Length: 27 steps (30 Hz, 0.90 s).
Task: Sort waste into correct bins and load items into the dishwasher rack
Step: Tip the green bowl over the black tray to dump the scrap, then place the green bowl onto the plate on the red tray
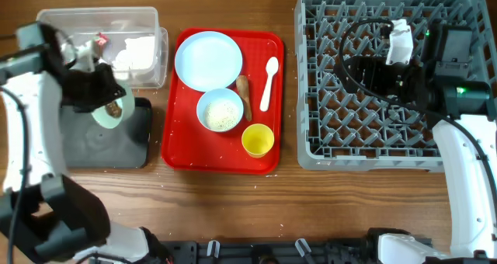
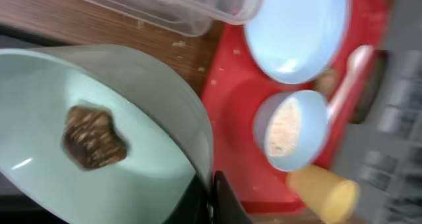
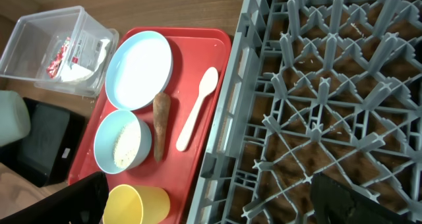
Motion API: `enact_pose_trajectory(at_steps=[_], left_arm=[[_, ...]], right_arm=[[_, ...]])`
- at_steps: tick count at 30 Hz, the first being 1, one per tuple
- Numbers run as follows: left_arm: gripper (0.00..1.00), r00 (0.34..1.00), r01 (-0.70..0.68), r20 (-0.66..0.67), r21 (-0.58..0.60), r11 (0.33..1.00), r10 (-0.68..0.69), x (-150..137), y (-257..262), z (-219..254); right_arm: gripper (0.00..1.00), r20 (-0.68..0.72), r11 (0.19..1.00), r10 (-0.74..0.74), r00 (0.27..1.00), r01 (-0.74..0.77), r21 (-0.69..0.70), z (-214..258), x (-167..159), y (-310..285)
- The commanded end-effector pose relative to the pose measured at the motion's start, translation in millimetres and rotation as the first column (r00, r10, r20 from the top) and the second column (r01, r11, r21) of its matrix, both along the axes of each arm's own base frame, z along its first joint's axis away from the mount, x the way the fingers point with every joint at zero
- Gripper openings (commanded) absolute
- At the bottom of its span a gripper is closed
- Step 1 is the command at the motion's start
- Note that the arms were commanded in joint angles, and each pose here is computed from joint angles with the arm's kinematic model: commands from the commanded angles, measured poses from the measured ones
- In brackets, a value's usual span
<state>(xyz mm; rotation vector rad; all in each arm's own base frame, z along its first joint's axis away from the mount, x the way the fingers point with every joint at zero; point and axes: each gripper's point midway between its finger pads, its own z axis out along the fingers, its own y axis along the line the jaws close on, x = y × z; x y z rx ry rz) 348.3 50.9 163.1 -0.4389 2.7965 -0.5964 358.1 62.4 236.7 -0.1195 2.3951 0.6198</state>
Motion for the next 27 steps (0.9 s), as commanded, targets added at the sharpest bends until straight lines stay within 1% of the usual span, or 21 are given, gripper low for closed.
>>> enact_pose_trajectory(at_steps=[1, 3, 4, 5, 8, 9, 12, 16, 17, 19, 20, 22, 23, 24, 25, 26, 27], left_arm=[[0.04, 0.989, 0.044, 0.149, -0.320, 0.946, 0.004, 9, 13, 2], [0.04, 0.979, -0.002, 0.181, -0.454, 0.891, 0.094, 10, 35, -1], [0.04, 0.973, -0.043, 0.171, -0.523, 0.852, 0.154, 11, 47, -5], [0.04, 0.962, -0.080, 0.160, -0.608, 0.790, 0.221, 12, 58, -7], [0.04, 0.937, -0.129, 0.127, -0.739, 0.662, 0.324, 12, 70, 0], [0.04, 0.930, -0.135, 0.123, -0.763, 0.632, 0.348, 11, 73, 5], [0.04, 0.896, -0.164, 0.086, -0.848, 0.504, 0.435, 8, 83, 27], [0.04, 0.894, -0.171, 0.078, -0.851, 0.496, 0.442, 6, 84, 28], [0.04, 0.895, -0.167, 0.081, -0.851, 0.498, 0.439, 7, 83, 29], [0.04, 0.909, -0.094, 0.156, -0.828, 0.553, 0.387, 11, 65, 44], [0.04, 0.915, -0.019, 0.231, -0.793, 0.609, 0.330, 15, 49, 58], [0.04, 0.919, 0.123, 0.352, -0.684, 0.719, 0.177, 24, 14, 80], [0.04, 0.922, 0.186, 0.381, -0.581, 0.793, 0.063, 33, -10, 87], [0.04, 0.938, 0.188, 0.346, -0.443, 0.877, -0.027, 46, -29, 81], [0.04, 0.945, 0.189, 0.308, -0.249, 0.950, -0.107, 64, -51, 70], [0.04, 0.940, 0.207, 0.302, -0.127, 0.970, -0.161, 74, -66, 62], [0.04, 0.929, 0.236, 0.306, -0.049, 0.971, -0.210, 80, -80, 58]], right_arm=[[1.00, -0.011, 1.000, -0.006, 1.000, 0.006, -0.004, -3, 1, 0], [1.00, -0.018, 1.000, -0.006, 1.000, 0.005, -0.004, -4, 0, 0], [1.00, -0.018, 1.000, -0.006, 1.000, 0.005, -0.004, -4, 0, 0], [1.00, -0.018, 1.000, -0.006, 1.000, 0.006, -0.004, -4, 0, 0], [1.00, -0.020, 1.000, -0.006, 1.000, 0.006, -0.003, -4, -1, 0], [1.00, -0.021, 1.000, -0.006, 1.000, 0.006, -0.003, -4, -1, 0], [1.00, -0.023, 1.000, -0.005, 1.000, 0.005, -0.003, -4, -1, 0], [1.00, -0.029, 1.000, -0.006, 1.000, 0.006, -0.002, -5, -2, 0], [1.00, -0.029, 1.000, -0.006, 1.000, 0.006, -0.002, -5, -2, 0], [1.00, -0.028, 1.000, -0.006, 1.000, 0.006, -0.003, -5, -2, 0], [1.00, -0.029, 1.000, -0.007, 1.000, 0.006, -0.002, -5, -2, 0], [1.00, -0.028, 1.000, -0.006, 1.000, 0.006, -0.002, -5, -2, 0], [1.00, -0.028, 1.000, -0.007, 1.000, 0.007, -0.002, -5, -2, 0], [1.00, -0.028, 1.000, -0.007, 1.000, 0.006, -0.002, -5, -2, 0], [0.99, -0.029, 1.000, -0.007, 1.000, 0.006, -0.002, -5, -2, 0], [1.00, -0.029, 1.000, -0.007, 1.000, 0.007, -0.002, -5, -2, 0], [1.00, -0.029, 1.000, -0.007, 1.000, 0.007, -0.002, -5, -2, 0]])
